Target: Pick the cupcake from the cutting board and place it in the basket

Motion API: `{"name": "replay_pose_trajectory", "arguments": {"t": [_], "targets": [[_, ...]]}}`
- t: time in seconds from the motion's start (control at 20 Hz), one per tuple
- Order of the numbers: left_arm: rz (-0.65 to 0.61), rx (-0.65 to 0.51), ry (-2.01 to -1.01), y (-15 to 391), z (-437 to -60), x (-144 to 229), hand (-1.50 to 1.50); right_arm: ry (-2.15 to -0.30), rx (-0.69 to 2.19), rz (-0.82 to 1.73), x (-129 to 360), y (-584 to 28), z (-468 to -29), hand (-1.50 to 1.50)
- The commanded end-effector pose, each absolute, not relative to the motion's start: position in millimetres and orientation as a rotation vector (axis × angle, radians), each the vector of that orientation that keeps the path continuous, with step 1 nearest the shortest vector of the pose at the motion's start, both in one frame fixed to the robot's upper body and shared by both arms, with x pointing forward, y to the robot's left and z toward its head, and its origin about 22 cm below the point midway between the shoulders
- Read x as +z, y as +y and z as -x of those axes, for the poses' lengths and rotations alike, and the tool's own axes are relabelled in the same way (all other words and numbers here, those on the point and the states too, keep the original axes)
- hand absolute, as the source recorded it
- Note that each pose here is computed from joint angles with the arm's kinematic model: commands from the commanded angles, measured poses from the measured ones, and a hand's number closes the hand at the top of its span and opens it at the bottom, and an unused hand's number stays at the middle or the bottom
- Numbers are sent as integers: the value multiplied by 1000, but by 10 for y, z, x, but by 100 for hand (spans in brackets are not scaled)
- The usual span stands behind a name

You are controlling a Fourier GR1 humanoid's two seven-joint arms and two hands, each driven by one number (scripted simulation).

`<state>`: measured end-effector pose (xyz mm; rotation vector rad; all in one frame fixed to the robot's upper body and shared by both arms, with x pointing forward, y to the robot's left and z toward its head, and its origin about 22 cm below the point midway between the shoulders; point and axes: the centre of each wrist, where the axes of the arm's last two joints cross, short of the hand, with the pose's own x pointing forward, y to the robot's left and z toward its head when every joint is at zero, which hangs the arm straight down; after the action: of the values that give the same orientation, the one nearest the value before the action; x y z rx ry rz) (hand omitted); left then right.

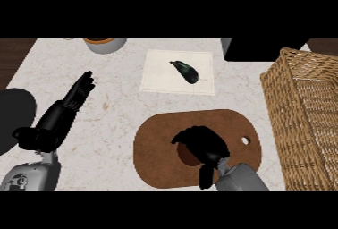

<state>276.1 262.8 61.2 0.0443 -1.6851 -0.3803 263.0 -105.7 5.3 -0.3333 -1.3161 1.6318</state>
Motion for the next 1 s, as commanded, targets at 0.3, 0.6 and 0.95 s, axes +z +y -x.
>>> {"name": "replay_pose_trajectory", "arguments": {"t": [0.3,0.6,0.95], "targets": [[-52,-386,-1706,2905,-2713,658,0,-1320,1787,354,-12,-1036,-2545,150],[-71,-356,-1679,2743,-2722,457,0,-1325,1685,491,-143,-1615,-1942,150],[-88,-337,-1665,2823,-2699,553,0,-1316,1502,646,-62,-2325,-973,150]]}}
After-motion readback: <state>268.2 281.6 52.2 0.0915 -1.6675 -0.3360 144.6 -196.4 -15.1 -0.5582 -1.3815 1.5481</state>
